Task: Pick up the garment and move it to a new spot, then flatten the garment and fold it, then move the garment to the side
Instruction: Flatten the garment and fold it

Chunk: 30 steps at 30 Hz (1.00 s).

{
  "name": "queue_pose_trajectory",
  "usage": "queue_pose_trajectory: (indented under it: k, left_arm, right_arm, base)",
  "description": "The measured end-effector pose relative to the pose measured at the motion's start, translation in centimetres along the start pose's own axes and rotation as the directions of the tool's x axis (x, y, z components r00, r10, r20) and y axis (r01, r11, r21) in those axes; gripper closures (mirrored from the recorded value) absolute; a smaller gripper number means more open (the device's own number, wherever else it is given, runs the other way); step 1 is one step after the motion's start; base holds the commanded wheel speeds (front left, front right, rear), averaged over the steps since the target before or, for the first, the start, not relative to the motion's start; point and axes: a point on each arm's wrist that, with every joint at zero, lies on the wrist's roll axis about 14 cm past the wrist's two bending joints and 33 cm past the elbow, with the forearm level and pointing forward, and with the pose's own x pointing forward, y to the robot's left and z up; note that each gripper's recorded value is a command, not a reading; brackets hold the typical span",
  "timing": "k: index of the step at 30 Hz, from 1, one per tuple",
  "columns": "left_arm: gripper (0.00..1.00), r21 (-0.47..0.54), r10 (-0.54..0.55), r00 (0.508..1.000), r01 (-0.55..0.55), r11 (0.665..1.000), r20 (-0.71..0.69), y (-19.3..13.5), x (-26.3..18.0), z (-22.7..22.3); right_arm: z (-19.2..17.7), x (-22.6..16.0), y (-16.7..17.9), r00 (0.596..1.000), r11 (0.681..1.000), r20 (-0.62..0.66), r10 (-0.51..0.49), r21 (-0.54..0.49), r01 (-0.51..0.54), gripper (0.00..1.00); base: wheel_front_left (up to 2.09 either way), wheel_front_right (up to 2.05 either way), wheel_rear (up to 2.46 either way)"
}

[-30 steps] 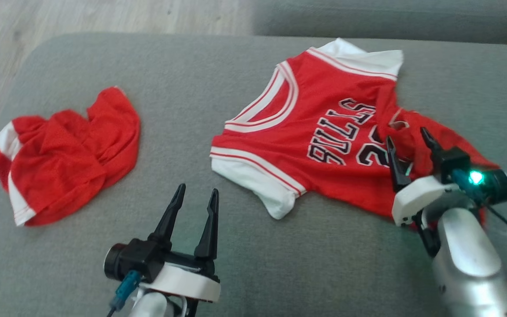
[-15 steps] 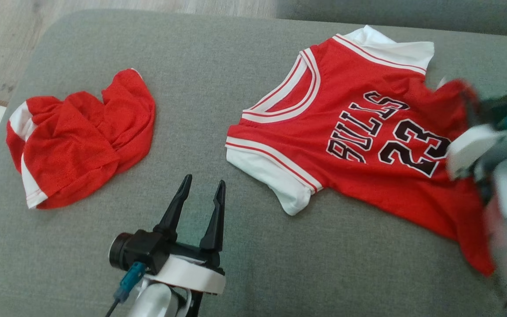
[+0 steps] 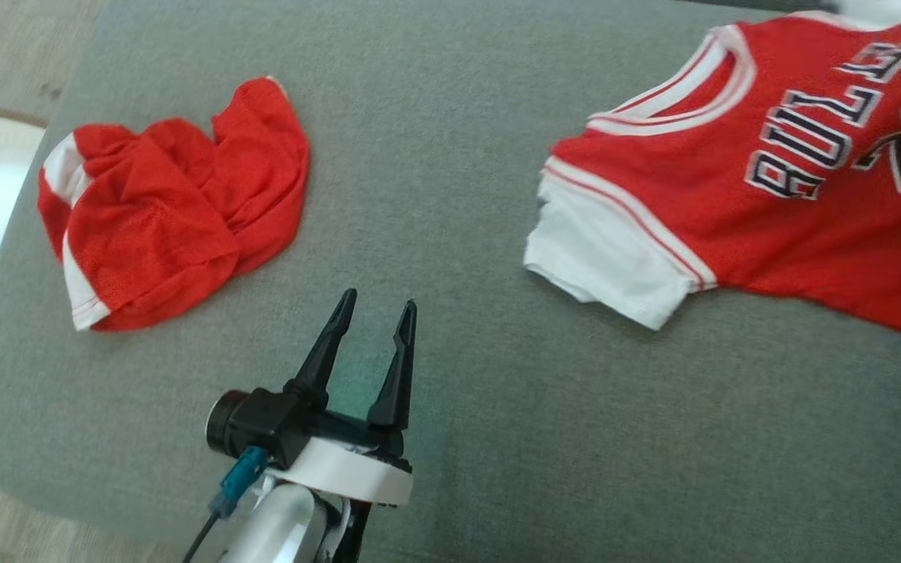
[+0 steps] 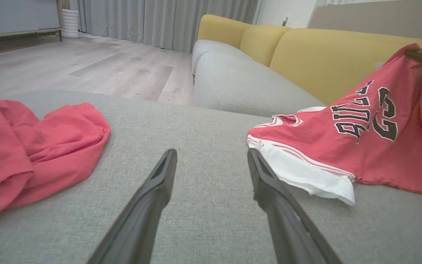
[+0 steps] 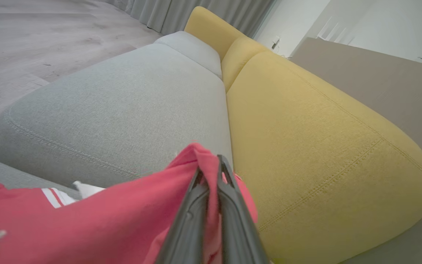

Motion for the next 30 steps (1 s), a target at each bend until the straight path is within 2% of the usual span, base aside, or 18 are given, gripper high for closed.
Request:
queue_pose_trajectory:
  k: [1, 2, 6, 9, 16, 23, 27, 30]
  left_arm:
    - [0.0, 0.0, 0.008, 1.0, -0.008, 1.0, -0.005, 0.3, 0.0, -0.2]
    - [0.0, 0.0, 0.016, 1.0, -0.016, 1.0, -0.01, 0.5, -0.1, -0.3]
    - [0.0, 0.006, 0.034, 0.999, -0.034, 0.999, -0.019, 1.2, 0.2, -0.5]
    - [0.0, 0.005, 0.033, 0.999, -0.033, 0.999, -0.024, 1.2, 0.3, -0.7]
    - [0.0, 0.003, 0.008, 1.0, -0.008, 1.0, 0.017, 0.5, 0.8, 0.6]
    - [0.0, 0.016, -0.037, 0.996, 0.036, 0.999, 0.077, -0.9, 1.3, 2.4]
    - [0.0, 0.01, -0.073, 0.993, 0.073, 0.997, 0.097, -2.3, 1.1, 2.9]
    - [0.0, 0.012, -0.107, 0.988, 0.106, 0.994, 0.111, -3.5, 0.8, 3.3]
  right_arm:
    - [-0.2, 0.4, 0.2, 1.0, 1.0, -0.01, 0.004, 0.002, -0.004, 0.68]
    - [-0.5, 0.7, 0.7, 1.0, 1.0, -0.019, 0.013, 0.001, -0.013, 0.0]
    - [-2.3, 1.5, 3.7, 0.995, 0.997, -0.07, 0.072, 0.022, -0.07, 0.0]
    - [-2.7, 1.5, 4.4, 0.994, 0.996, -0.068, 0.086, 0.035, -0.084, 0.0]
    - [0.1, -0.5, 4.2, 0.996, 0.991, 0.06, 0.063, 0.118, -0.069, 0.0]
    - [1.4, -5.6, 7.2, 0.987, 0.962, 0.137, 0.085, 0.247, -0.117, 0.0]
    - [3.1, -9.4, 7.4, 0.973, 0.936, 0.227, 0.038, 0.333, -0.114, 0.0]
    - [1.9, -12.9, 7.0, 0.97, 0.924, 0.242, 0.006, 0.369, -0.098, 0.0]
  base:
    - [0.0, 0.0, 0.0]
    - [0.0, 0.0, 0.0]
    - [0.0, 0.0, 0.0]
    - [0.0, 0.0, 0.0]
    - [0.0, 0.0, 0.0]
    - [0.0, 0.0, 0.0]
    - [0.0, 0.0, 0.0]
    - [0.0, 0.0, 0.0]
